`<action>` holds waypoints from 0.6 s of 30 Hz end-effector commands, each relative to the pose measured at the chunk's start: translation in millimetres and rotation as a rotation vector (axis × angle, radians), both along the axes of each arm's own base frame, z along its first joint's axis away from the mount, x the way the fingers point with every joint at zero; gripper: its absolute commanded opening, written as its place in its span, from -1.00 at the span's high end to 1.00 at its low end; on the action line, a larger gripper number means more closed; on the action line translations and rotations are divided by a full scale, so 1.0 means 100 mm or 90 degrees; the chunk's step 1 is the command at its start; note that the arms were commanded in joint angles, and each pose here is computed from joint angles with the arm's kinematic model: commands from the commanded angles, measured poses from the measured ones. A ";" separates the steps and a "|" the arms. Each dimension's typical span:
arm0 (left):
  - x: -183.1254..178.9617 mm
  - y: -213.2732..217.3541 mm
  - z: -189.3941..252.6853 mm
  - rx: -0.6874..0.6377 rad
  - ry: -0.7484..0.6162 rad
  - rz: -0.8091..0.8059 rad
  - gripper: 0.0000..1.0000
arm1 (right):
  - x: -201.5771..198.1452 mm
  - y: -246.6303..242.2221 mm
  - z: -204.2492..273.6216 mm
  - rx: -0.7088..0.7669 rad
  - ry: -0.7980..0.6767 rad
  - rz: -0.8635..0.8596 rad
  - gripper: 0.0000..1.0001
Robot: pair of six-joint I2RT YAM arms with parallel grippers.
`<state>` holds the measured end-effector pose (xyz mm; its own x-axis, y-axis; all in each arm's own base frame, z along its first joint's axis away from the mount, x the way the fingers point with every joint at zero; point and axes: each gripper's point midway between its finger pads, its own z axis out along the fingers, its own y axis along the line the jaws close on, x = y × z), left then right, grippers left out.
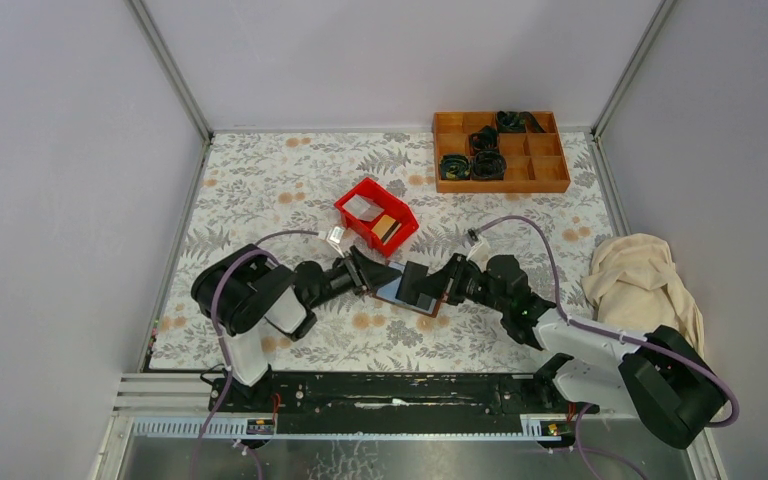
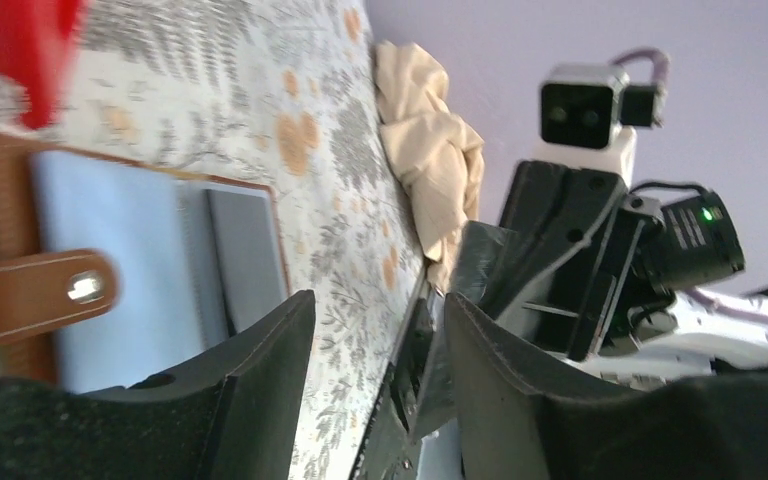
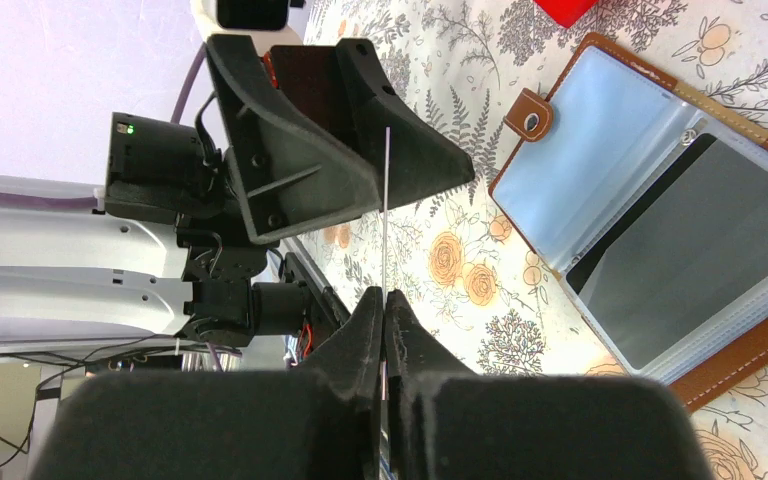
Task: Put the credit cards into the card holder
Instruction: Pick up the credit card from the storage box.
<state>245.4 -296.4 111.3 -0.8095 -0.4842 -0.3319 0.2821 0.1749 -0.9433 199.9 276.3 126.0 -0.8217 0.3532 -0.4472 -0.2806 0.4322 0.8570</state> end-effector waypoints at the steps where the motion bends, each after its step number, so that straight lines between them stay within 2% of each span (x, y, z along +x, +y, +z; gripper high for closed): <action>1: 0.15 0.26 0.05 -0.008 -0.018 0.091 -0.17 | 0.07 -0.03 0.13 -0.006 -0.026 -0.028 1.00; 5: 0.19 0.45 -0.08 0.024 -0.014 0.146 -0.20 | 0.12 -0.09 0.04 -0.033 -0.009 -0.058 1.00; 10: 0.21 0.59 -0.24 0.070 -0.009 0.191 -0.12 | 0.21 -0.12 -0.14 -0.071 0.028 -0.085 1.00; 18: 0.23 0.65 -0.40 0.133 -0.009 0.203 -0.06 | 0.36 -0.05 -0.33 -0.095 0.067 -0.108 1.00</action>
<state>261.6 -239.1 77.0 -0.6605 -0.6381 -0.3958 0.1842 0.3734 -0.9092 215.0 261.2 77.9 -0.8334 0.3847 -0.3968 -0.1021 0.5984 0.7947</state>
